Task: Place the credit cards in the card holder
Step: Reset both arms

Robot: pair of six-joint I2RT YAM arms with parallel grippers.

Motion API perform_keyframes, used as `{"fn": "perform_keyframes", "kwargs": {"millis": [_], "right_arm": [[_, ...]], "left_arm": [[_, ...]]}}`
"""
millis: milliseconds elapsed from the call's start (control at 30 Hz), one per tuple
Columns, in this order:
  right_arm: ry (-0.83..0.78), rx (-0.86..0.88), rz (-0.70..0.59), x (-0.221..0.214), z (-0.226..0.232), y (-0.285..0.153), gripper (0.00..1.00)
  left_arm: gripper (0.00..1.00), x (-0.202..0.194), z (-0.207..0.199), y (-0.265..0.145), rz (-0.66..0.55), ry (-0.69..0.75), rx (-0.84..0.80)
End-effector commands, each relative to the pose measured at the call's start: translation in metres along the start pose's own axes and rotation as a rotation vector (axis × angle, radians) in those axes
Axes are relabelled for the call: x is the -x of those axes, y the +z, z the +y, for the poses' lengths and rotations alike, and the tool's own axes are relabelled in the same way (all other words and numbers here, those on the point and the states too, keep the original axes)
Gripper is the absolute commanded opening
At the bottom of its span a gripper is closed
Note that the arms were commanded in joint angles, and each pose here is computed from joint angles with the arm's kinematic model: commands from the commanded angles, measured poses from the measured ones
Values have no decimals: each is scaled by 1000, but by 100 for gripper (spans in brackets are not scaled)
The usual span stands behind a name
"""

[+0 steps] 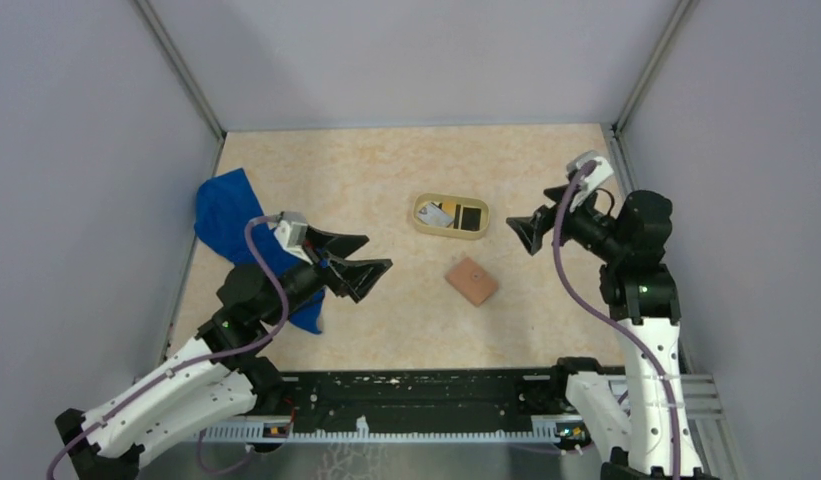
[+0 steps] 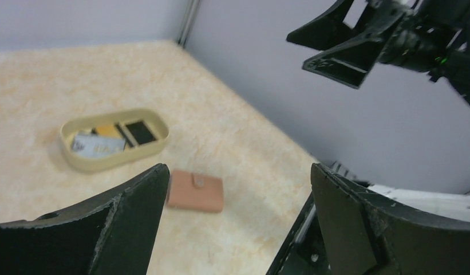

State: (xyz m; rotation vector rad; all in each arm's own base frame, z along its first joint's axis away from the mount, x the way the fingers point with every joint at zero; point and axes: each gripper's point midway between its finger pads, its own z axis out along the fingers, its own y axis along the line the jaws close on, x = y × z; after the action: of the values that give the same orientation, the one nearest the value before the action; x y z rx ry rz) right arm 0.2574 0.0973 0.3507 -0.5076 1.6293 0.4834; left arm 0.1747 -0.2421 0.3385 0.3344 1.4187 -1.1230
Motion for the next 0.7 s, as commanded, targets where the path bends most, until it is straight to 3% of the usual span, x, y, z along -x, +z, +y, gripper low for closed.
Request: {"fn": "perform_keyframes", "kwargs": {"millis": [0, 133, 267, 367, 433, 533, 667], "right_arm": [[-139, 237, 91, -62, 20, 13, 98], [-201, 323, 164, -110, 30, 24, 99], [-393, 428, 464, -201, 60, 47, 98], [-495, 417, 588, -247, 76, 63, 98], [-539, 373, 629, -262, 80, 78, 98], [-567, 265, 728, -279, 73, 98, 96], [-549, 176, 784, -288, 65, 114, 94]], "left_arm": [[99, -68, 52, 0, 158, -32, 193], [99, -93, 74, 3, 147, -48, 252], [97, -131, 124, 11, 226, -167, 381], [87, -157, 142, 18, 281, -336, 373], [78, -166, 161, 24, 284, -425, 425], [72, -174, 194, 41, 295, -489, 549], [72, -182, 251, 61, 312, -536, 770]]}}
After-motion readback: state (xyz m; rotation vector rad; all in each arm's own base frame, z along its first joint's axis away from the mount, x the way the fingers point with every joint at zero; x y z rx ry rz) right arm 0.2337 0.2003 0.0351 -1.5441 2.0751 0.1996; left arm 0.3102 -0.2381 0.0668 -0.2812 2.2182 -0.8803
